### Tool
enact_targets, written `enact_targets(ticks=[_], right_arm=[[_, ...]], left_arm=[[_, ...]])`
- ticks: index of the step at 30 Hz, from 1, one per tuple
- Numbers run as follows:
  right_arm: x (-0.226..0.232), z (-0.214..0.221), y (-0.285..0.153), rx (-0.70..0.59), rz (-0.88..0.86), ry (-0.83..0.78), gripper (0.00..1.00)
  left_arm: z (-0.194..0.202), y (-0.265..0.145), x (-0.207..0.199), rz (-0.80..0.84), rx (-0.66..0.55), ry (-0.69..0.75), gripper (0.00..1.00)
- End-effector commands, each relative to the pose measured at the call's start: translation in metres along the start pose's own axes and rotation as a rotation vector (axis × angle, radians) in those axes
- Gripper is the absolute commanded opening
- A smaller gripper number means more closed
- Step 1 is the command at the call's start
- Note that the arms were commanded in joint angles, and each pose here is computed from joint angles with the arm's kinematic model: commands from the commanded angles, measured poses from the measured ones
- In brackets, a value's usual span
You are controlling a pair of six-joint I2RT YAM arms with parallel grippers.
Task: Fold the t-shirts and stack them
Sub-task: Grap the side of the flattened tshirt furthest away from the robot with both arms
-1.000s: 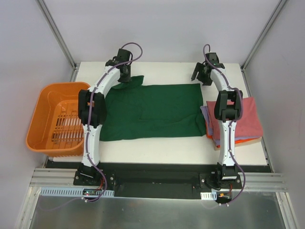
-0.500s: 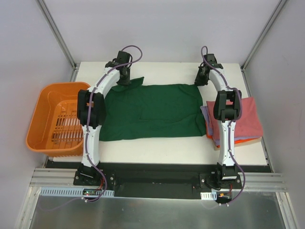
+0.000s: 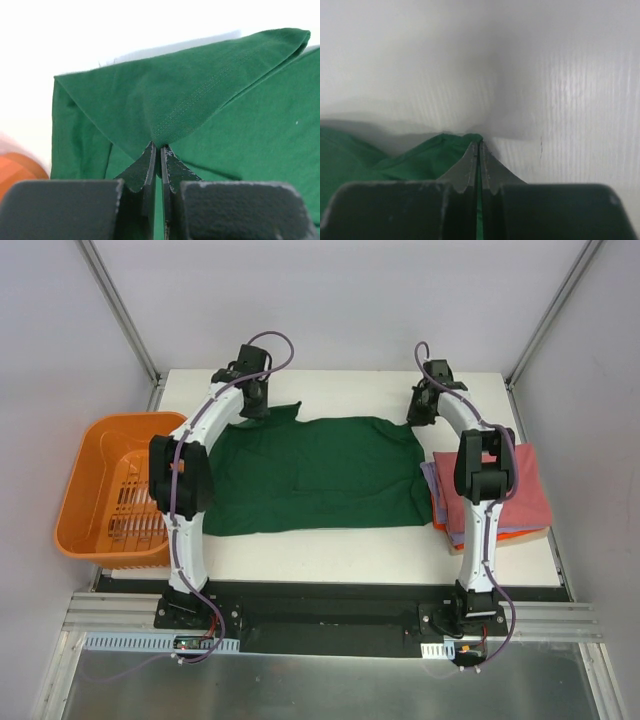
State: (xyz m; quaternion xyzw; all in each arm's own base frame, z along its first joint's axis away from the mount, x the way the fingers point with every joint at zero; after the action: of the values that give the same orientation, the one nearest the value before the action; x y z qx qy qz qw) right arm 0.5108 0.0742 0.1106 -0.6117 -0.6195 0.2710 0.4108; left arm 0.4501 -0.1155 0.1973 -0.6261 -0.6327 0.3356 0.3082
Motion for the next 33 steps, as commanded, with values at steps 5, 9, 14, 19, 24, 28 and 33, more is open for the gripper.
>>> enact_targets(ticks=[5,9,14,19,24,28,33], right_arm=[[0.020,0.001,-0.083,-0.147,-0.059,-0.064,0.00],[0.015,0.014,-0.099,-0.152,-0.053,-0.097,0.00],[0.013,0.021,-0.113,-0.159,-0.058,-0.113,0.00],[0.011,0.027,-0.124,-0.150,-0.057,-0.122,0.01],[0.007,0.031,-0.138,-0.158,-0.033,-0.146,0.00],[0.005,0.036,-0.147,-0.160,-0.024,-0.162,0.00],[-0.001,0.047,-0.151,-0.141,-0.009,-0.186,0.01]], left_arm=[[0.025,-0.054,0.019,-0.012,-0.012,-0.032,0.00],[0.046,-0.071,0.026,-0.023,-0.012,-0.071,0.00],[0.077,-0.093,0.035,-0.044,-0.015,-0.128,0.00],[0.101,-0.114,0.042,-0.040,-0.030,-0.201,0.00],[0.119,-0.129,0.045,-0.028,-0.043,-0.251,0.00],[0.133,-0.135,0.048,-0.029,-0.048,-0.279,0.00],[0.157,-0.139,0.053,-0.048,-0.038,-0.328,0.00]])
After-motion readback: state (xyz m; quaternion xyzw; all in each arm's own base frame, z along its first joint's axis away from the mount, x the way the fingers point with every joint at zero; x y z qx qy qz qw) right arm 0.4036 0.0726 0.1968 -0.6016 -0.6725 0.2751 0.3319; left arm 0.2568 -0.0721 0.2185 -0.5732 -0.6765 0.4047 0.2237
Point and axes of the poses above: each gripper's point midway between its finger pads, its own y axis out along the fingers, its own x axis along the line the jaws close on, z = x × y, the point moved 9 cm from there along -y, back along the fingers, and after that the axes turned 3 degrees about -y, right-handed, at the moved point
